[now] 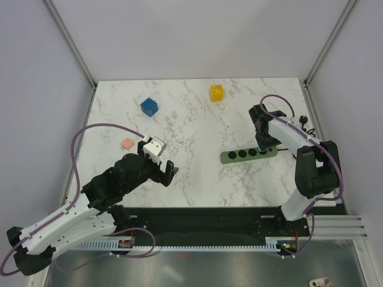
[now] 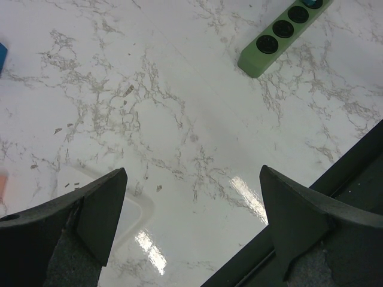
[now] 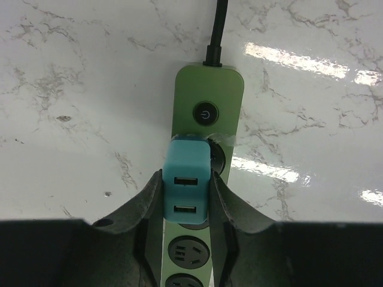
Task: Insert the plug
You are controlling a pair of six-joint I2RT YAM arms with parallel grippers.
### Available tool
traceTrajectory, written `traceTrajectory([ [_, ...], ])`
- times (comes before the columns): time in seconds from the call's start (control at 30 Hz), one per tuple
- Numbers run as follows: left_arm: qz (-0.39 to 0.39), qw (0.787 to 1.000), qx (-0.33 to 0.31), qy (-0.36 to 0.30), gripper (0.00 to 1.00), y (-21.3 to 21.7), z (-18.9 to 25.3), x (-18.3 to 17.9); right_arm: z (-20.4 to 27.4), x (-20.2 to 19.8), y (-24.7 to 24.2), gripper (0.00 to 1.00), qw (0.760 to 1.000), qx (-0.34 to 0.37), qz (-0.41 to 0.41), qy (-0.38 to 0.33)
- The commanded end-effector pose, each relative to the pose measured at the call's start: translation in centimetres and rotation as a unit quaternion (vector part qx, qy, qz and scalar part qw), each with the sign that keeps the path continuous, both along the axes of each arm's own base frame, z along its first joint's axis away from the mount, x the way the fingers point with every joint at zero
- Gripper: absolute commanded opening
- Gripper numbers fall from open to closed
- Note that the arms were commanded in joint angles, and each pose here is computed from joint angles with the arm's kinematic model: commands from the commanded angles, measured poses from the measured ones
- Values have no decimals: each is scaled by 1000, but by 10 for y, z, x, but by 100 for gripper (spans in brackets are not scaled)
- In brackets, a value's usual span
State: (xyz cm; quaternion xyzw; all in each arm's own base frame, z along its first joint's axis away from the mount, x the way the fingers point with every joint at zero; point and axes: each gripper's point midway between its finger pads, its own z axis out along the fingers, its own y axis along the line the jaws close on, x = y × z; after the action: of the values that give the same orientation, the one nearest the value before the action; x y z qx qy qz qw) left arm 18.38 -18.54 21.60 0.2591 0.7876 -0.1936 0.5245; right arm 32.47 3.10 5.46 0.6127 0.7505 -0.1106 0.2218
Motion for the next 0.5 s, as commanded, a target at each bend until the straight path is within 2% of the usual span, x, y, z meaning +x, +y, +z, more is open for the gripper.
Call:
traceTrajectory([
  [0.0,15,1000,-16,-10,99,3,7,3,-91,-69,10,0,989,38,-26,142],
  [0.47,10,1000,-21,-12,99,1,10,3,-94,-73,7,0,990,38,-46,130],
])
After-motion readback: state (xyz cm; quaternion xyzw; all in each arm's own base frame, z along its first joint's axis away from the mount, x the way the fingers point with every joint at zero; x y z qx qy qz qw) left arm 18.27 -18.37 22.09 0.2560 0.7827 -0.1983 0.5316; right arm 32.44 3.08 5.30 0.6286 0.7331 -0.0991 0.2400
